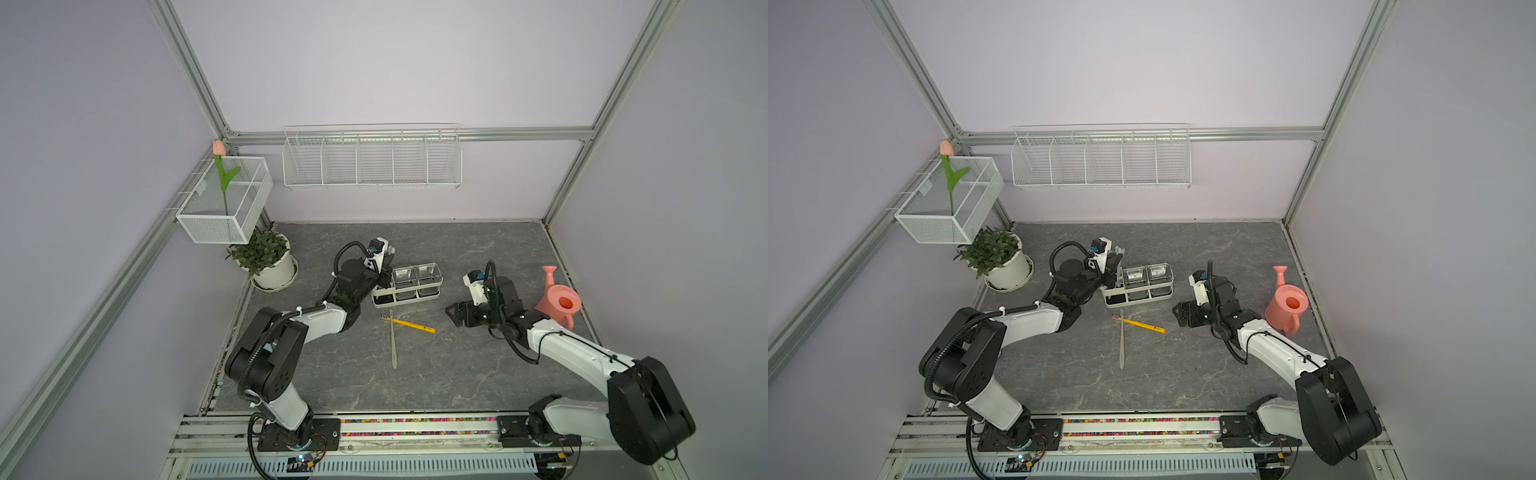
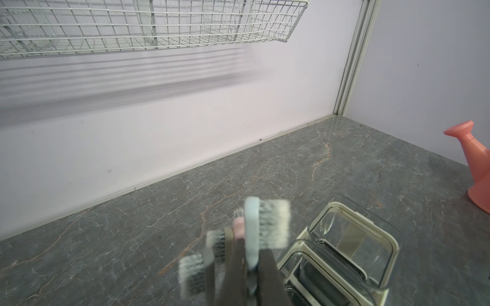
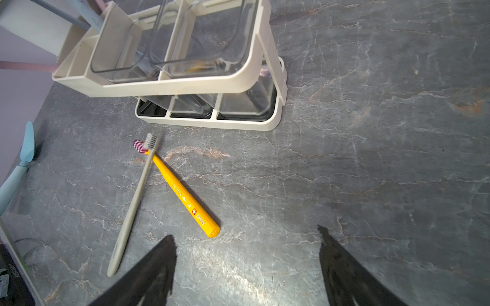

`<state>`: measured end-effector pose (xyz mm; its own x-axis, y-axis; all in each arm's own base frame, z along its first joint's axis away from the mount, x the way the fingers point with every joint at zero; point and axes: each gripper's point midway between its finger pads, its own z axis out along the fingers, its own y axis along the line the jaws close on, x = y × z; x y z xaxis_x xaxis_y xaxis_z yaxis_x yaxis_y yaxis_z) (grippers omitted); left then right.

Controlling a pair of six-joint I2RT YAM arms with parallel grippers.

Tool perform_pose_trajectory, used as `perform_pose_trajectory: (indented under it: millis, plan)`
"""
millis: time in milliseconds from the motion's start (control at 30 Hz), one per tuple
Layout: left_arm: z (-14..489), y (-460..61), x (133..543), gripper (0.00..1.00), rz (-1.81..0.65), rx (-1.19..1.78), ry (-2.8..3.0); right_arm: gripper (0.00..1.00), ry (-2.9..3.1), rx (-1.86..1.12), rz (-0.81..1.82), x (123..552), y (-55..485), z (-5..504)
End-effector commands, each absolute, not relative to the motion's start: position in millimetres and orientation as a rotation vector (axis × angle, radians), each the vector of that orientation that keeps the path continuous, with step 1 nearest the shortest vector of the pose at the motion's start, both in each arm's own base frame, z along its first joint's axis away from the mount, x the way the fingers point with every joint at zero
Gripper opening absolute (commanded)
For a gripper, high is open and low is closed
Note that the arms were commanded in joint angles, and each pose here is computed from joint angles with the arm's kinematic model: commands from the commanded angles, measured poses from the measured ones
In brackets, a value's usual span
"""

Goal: Place the toothbrush into the toothbrush holder
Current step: Place the toothbrush in the toothbrush holder.

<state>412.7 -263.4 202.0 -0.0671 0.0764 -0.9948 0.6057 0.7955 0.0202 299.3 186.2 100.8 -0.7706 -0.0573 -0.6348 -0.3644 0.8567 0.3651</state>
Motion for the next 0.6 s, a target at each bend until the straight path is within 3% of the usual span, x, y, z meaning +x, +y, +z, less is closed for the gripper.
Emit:
perform_pose_trajectory:
  millis: [0,567]
  plan:
    - [189.8,-262.5,412.4,0.00,-0.463,0.548,1.612,0.86,2.389,-0.304,0.631,305.1,186.6,104.7]
    - [187.7,-268.7,420.9,0.02,-0.467,0.552,1.614,0.87,2.387,-0.309,0.638,311.6,191.0,104.8]
